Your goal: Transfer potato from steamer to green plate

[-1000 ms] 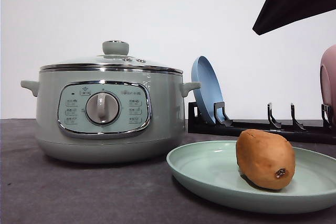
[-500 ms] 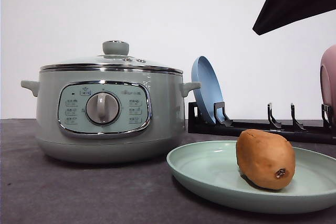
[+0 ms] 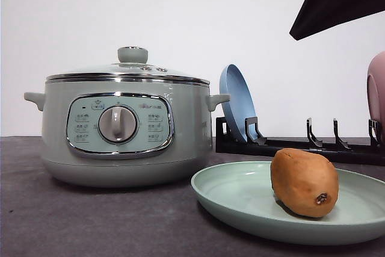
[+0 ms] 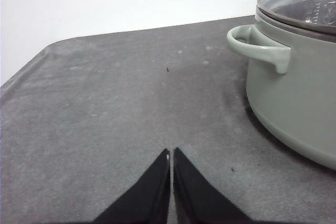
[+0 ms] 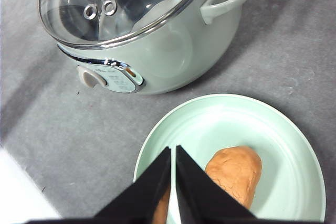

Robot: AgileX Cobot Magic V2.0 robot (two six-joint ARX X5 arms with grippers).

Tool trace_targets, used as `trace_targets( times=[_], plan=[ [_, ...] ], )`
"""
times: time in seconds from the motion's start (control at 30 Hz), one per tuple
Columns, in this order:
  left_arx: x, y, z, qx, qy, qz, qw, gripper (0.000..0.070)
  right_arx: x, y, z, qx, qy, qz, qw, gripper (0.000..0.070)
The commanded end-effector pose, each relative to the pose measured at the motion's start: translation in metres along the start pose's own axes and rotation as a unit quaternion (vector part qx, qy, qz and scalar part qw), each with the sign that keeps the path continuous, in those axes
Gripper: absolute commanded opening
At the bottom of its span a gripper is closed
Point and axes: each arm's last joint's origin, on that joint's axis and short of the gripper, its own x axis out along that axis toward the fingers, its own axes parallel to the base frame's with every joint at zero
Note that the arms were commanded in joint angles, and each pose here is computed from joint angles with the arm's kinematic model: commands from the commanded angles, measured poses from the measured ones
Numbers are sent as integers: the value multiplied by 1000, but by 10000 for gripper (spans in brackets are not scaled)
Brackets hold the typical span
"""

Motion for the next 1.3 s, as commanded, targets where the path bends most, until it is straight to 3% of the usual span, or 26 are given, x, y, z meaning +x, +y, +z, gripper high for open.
trace_targets(
  times=[0.0, 0.57, 0.8, 0.9, 1.03, 1.17, 1.27],
  plan=[
    [2, -1, -7, 0, 12, 0, 1000, 1, -1, 3, 5, -11, -8, 3, 1000, 1],
    [2, -1, -7, 0, 12, 0, 1000, 1, -2, 3, 5, -13, -8, 3, 1000, 1],
    [2, -1, -7, 0, 12, 0, 1000, 1, -32, -10, 11, -38, -92, -39, 994, 1],
    [2, -1, -7, 0, 12, 0, 1000, 1, -56, -15, 9, -45, -152, -74, 985, 1],
    [2, -1, -7, 0, 12, 0, 1000, 1, -81, -24, -2, -57, -245, -153, 956, 1],
    [2, -1, -7, 0, 12, 0, 1000, 1, -89, -32, -28, -69, -314, -191, 927, 1],
    [2, -1, -7, 0, 12, 0, 1000, 1, -83, -40, -53, -76, -342, -210, 913, 1]
  ],
)
